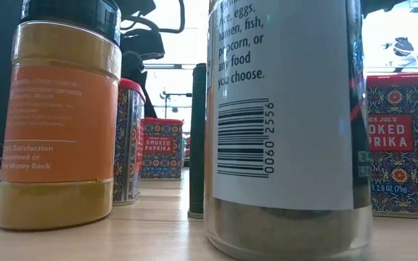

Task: Sort spices by type
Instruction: Put the black spice can into the gray bin

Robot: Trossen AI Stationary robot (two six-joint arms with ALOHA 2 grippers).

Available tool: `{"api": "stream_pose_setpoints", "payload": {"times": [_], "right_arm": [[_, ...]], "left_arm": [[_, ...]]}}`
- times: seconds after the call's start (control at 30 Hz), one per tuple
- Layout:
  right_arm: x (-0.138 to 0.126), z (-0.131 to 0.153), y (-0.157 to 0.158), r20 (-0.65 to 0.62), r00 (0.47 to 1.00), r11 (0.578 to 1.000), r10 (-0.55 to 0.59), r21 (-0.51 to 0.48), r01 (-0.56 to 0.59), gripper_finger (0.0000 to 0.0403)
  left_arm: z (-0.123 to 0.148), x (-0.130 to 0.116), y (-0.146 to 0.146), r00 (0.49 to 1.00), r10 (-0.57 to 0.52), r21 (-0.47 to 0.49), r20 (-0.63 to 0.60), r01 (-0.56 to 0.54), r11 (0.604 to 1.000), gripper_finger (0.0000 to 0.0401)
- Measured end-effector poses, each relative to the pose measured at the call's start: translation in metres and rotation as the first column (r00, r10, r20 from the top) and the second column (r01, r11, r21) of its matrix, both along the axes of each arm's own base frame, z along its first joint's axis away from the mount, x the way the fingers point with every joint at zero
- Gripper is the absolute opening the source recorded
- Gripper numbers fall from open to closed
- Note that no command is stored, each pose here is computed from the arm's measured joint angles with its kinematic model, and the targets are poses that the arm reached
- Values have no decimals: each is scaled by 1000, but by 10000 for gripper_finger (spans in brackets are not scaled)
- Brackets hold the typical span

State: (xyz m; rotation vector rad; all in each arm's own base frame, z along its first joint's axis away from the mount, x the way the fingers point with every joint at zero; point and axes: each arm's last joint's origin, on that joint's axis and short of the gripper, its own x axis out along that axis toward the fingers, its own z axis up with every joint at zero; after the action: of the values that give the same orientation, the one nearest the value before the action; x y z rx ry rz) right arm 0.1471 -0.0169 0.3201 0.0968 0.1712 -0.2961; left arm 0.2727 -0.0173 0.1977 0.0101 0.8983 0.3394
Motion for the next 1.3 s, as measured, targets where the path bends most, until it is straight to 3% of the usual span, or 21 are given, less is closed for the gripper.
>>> {"api": "stream_pose_setpoints", "payload": {"times": [0.4,0.6,1.3], "right_arm": [[0,0,0,0,1000,1000,0,0,0,18],[0,0,0,0,1000,1000,0,0,0,18],[0,0,0,0,1000,1000,0,0,0,18]], "left_arm": [[7,-3,0,999,-34,25,16,34,999,272],[12,-5,0,996,-87,-2,23,87,996,272],[11,-4,-1,993,-114,-27,23,115,993,272]]}}
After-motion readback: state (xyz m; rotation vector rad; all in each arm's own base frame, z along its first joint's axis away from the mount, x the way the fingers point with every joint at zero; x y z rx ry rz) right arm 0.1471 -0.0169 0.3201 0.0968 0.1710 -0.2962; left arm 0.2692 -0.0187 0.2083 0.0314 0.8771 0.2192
